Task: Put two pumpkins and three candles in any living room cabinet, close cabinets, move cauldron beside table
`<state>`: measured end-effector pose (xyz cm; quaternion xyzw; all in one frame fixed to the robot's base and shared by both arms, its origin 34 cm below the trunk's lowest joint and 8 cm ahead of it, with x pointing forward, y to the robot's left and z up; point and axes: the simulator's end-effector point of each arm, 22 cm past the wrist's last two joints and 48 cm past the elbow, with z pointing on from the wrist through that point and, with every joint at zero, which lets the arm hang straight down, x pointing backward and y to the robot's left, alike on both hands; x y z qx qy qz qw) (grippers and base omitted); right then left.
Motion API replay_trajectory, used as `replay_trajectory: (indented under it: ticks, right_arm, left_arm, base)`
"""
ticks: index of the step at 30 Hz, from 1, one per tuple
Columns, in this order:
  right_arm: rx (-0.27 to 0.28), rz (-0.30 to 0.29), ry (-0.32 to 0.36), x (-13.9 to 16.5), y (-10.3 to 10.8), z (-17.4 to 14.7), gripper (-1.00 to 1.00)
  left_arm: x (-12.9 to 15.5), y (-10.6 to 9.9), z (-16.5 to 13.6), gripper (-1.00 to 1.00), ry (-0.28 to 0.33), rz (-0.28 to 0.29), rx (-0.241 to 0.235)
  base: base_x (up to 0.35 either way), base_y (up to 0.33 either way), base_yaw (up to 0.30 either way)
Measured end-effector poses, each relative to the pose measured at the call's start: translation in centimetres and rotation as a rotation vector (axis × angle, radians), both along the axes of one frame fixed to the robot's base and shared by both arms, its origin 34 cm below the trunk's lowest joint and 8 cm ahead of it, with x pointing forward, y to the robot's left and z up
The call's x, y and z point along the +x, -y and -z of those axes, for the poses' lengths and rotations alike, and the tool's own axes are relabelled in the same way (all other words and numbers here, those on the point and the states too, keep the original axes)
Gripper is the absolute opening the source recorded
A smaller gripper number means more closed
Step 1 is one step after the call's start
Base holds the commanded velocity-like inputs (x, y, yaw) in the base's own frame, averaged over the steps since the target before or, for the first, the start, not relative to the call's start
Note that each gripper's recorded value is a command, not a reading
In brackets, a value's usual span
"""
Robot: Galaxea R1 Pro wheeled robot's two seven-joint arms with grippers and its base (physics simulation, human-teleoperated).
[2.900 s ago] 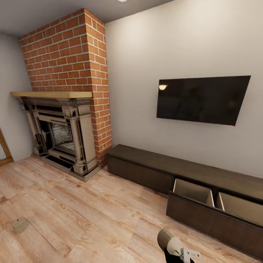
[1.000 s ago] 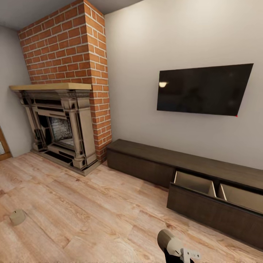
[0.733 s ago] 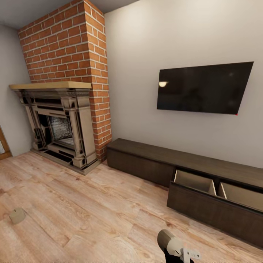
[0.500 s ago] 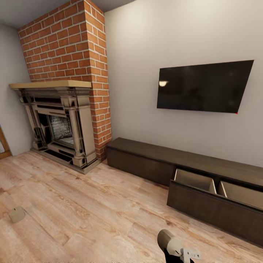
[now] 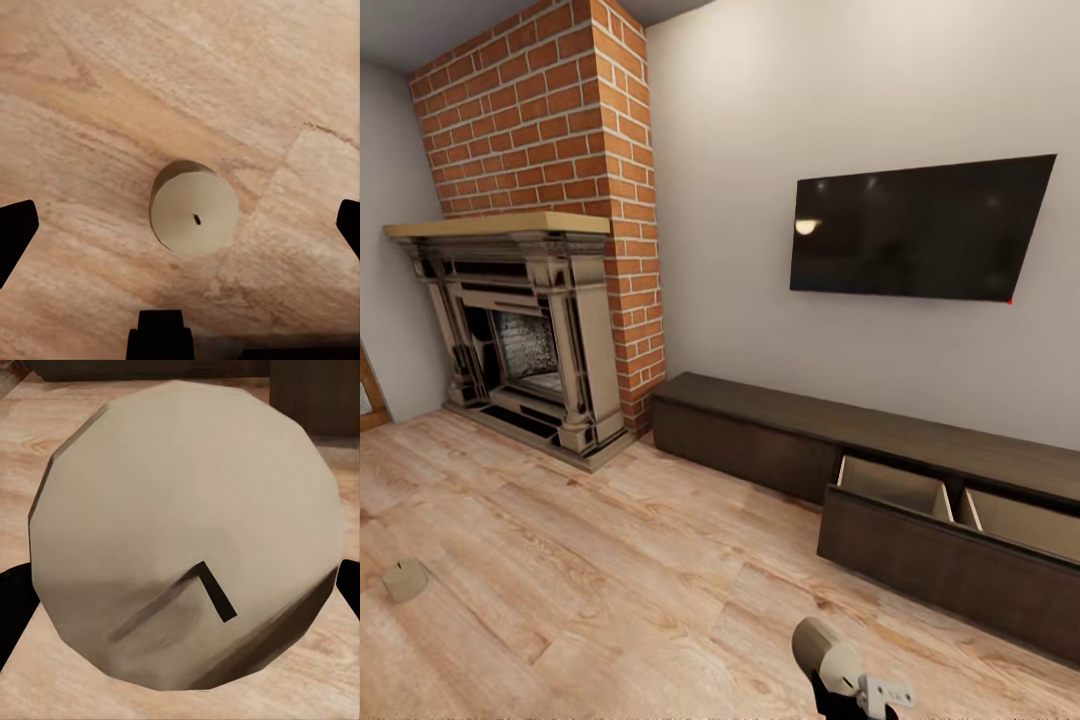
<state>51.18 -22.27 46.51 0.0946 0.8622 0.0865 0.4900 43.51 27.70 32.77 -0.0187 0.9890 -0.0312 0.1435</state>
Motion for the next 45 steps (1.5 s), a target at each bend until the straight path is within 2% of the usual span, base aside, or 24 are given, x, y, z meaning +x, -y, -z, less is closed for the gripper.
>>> replay_trajectory:
  ticks: [7, 19, 29, 35, 45]
  right_arm:
    - [0.002, 0.002, 0.023, -1.0, 0.0, 0.5, -1.00]
    - [0.001, 0.008, 0.053, -1.2, 0.3, -0.7, -1.00]
    - [0.001, 0.015, 0.129, -3.0, 0.6, -4.8, -1.00]
    - [0.006, 0.003, 0.098, -3.2, 0.5, -5.0, -1.00]
    - [0.005, 0.001, 0.095, -3.2, 0.5, -5.0, -1.00]
  left_arm:
    - [-0.3, 0.0, 1.5, 1.00, 0.001, 0.000, 0.001]
    - [-0.3, 0.0, 1.5, 1.00, 0.001, 0.000, 0.001]
    - [-0.3, 0.0, 1.5, 1.00, 0.002, 0.000, 0.002]
    - [-0.3, 0.0, 1.5, 1.00, 0.002, 0.000, 0.002]
    - [-0.2, 0.0, 1.5, 1.00, 0.004, 0.000, 0.002]
  base:
    - [0.000, 0.000, 0.000]
    - [0.000, 0.000, 0.000]
    - [0.000, 0.000, 0.000]
    - [0.000, 0.000, 0.000]
    - [0.000, 0.000, 0.000]
